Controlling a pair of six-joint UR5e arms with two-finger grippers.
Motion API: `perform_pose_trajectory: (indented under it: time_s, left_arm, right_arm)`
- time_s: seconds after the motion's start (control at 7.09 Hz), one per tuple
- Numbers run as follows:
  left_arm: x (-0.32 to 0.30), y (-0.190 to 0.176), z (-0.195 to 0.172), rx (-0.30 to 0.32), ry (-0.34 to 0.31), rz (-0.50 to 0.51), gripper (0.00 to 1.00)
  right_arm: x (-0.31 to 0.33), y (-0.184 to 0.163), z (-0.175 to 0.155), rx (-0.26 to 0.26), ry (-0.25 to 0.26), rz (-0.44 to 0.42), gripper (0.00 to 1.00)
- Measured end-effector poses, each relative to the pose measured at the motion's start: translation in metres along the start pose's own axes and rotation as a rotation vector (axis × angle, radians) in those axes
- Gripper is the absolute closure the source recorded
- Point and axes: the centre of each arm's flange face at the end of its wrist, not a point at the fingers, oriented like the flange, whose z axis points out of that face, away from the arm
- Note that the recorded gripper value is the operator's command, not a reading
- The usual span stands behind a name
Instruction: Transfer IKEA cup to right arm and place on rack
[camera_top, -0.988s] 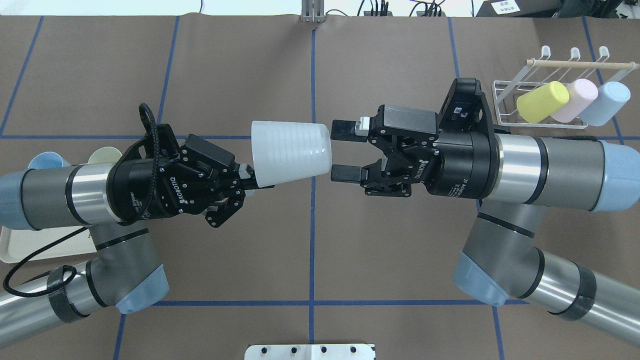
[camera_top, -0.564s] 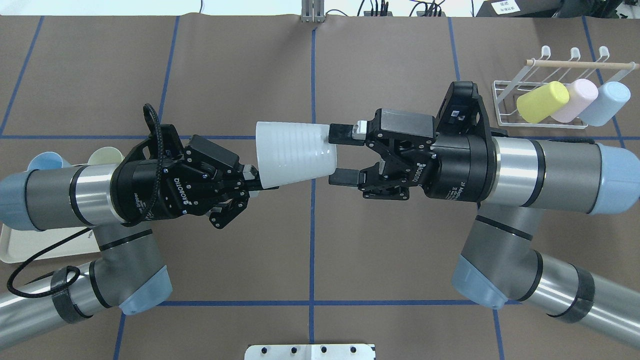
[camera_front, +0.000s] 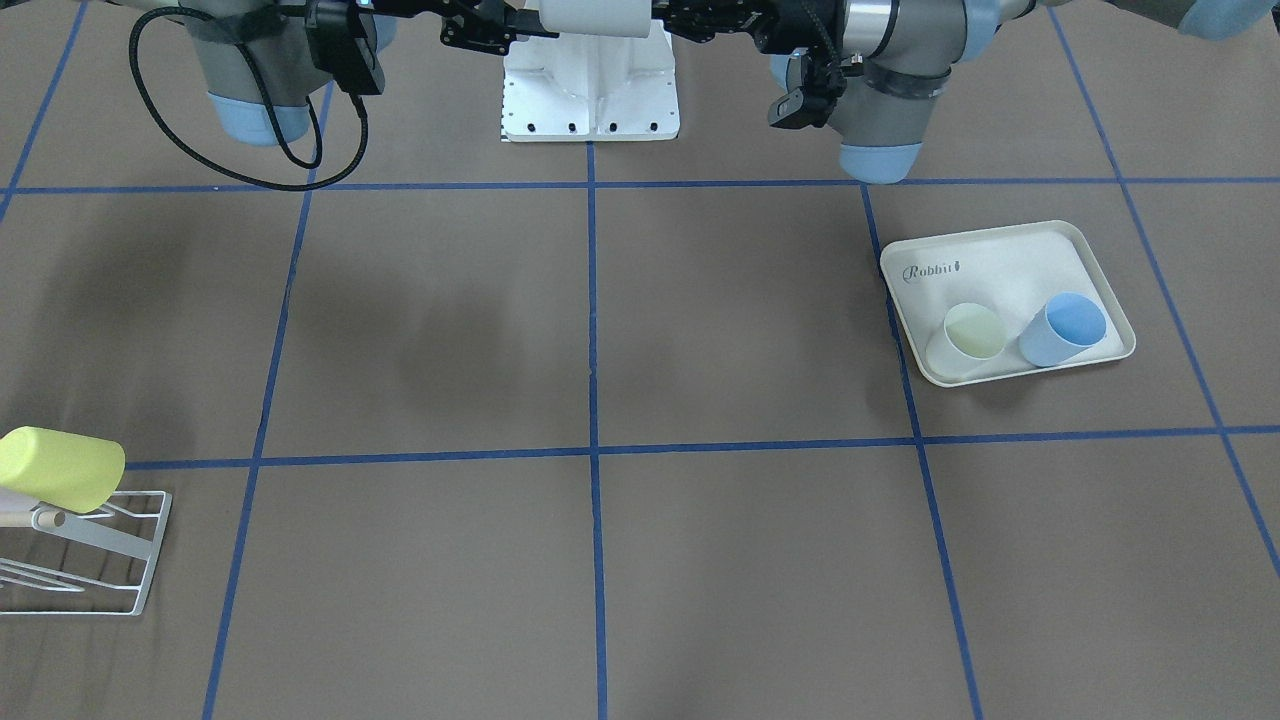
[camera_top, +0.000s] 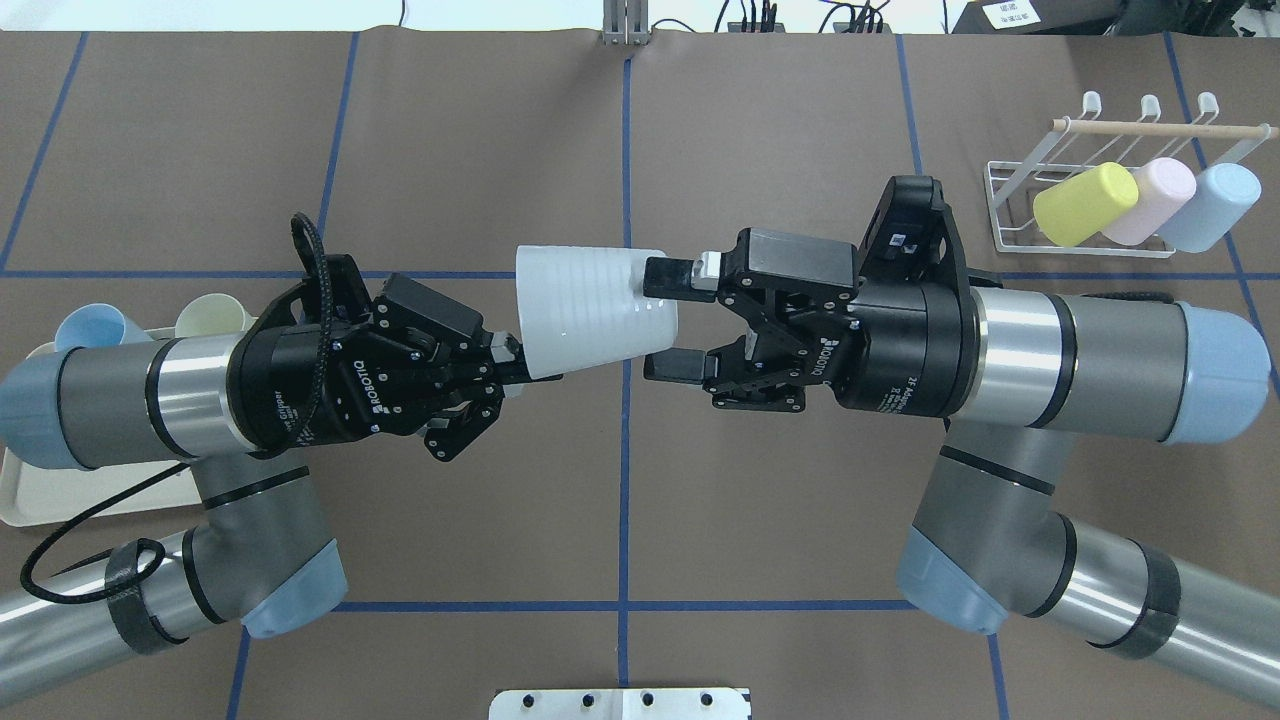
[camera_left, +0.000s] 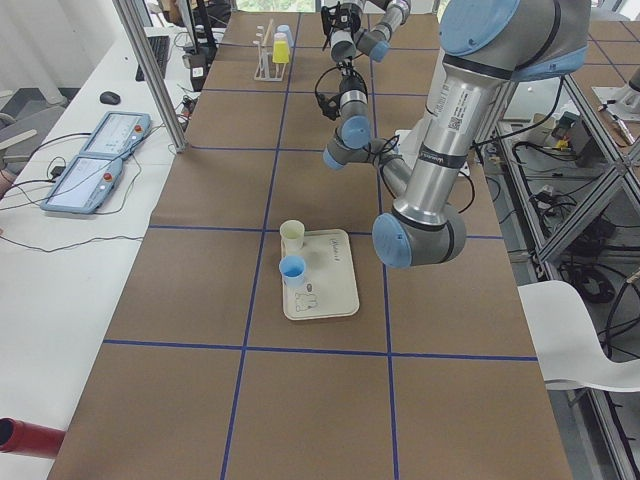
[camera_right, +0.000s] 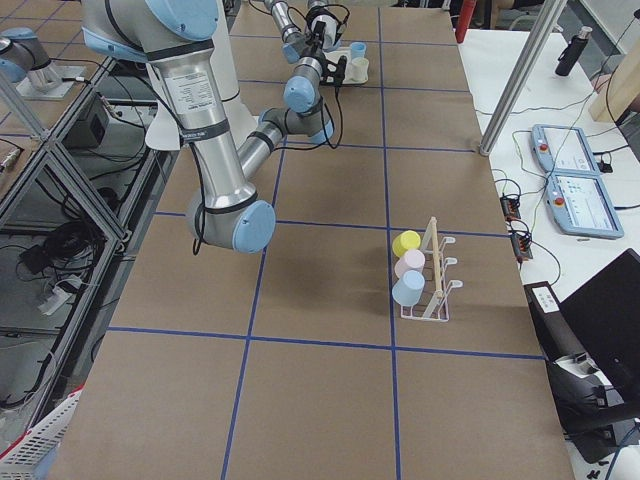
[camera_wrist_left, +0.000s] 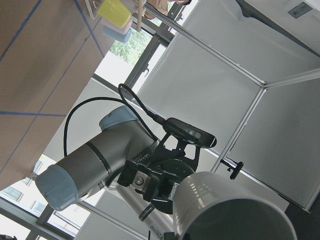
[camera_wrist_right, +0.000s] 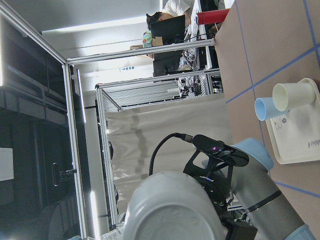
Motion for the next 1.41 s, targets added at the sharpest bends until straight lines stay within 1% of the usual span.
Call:
perform_pose_trajectory:
  time_s: [0.28,0.42,0.56,1.41]
  left_arm:
    - [-0.0003,-0.0001,0.0003,0.002,0.003,-0.001,1.00]
    - [-0.0004,-0.0001,0.0003,0.003,0.003,-0.001,1.00]
    - [-0.0004,-0.0001,0.0003,0.003,0.004,-0.002,1.00]
    - [-0.0004,-0.0001,0.0003,0.003,0.004,-0.001,1.00]
  right_arm:
    - [-0.0002,0.0000,0.0002,0.004,-0.003,0.001,0.16]
    - [-0.0003,-0.0004,0.0003,0.009,-0.007,0.002,0.06]
    - [-0.0003,-0.0005,0.0004,0.012,-0.008,0.001,0.04]
    - [0.0002,-0.0029,0.0014,0.029,-0.013,0.002,0.06]
